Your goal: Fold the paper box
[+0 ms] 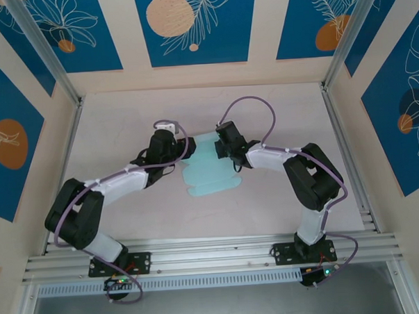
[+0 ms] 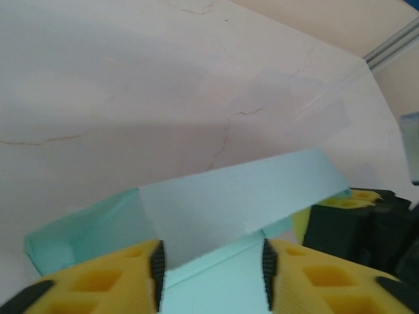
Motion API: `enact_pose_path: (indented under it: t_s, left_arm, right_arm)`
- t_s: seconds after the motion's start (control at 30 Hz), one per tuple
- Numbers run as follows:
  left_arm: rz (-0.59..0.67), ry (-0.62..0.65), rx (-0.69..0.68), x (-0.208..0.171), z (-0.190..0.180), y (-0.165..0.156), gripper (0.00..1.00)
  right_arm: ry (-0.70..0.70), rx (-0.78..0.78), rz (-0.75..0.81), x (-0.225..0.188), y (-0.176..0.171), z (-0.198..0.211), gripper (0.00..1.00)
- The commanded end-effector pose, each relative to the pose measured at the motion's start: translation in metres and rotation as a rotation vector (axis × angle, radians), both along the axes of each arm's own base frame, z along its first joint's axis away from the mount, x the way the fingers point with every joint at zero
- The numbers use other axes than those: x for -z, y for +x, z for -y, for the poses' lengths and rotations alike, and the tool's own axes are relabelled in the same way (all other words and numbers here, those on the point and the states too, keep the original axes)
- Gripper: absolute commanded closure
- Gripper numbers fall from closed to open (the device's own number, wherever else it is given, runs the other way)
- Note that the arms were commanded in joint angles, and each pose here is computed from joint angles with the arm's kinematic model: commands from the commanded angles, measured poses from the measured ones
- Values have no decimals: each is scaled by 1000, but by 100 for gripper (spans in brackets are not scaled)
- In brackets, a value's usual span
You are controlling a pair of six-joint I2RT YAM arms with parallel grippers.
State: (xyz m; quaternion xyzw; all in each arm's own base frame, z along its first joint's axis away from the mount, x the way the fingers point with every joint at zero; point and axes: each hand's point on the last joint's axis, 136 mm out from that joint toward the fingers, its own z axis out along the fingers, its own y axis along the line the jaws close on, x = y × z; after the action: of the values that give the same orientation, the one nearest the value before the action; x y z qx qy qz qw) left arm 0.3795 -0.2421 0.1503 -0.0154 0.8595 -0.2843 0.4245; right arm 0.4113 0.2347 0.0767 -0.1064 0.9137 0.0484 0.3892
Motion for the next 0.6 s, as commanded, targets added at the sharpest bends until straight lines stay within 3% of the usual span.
enact_pose_path:
  t_s: [0.0, 0.13, 0.37, 0.57]
  left_arm:
    - [45, 51, 12, -18, -9, -13, 50]
    - [78, 142, -82, -24, -49, -18, 47]
    - [29, 125, -249, -10, -125, -16, 42]
    - [6, 41, -230, 9, -135, 2, 47]
  right_arm:
    - [37, 10, 18, -9, 7, -8, 91]
    - [37, 8, 26, -11, 7, -8, 91]
    - [42, 5, 29, -12, 7, -10, 91]
    - [37, 2, 22, -10, 6, -10, 91]
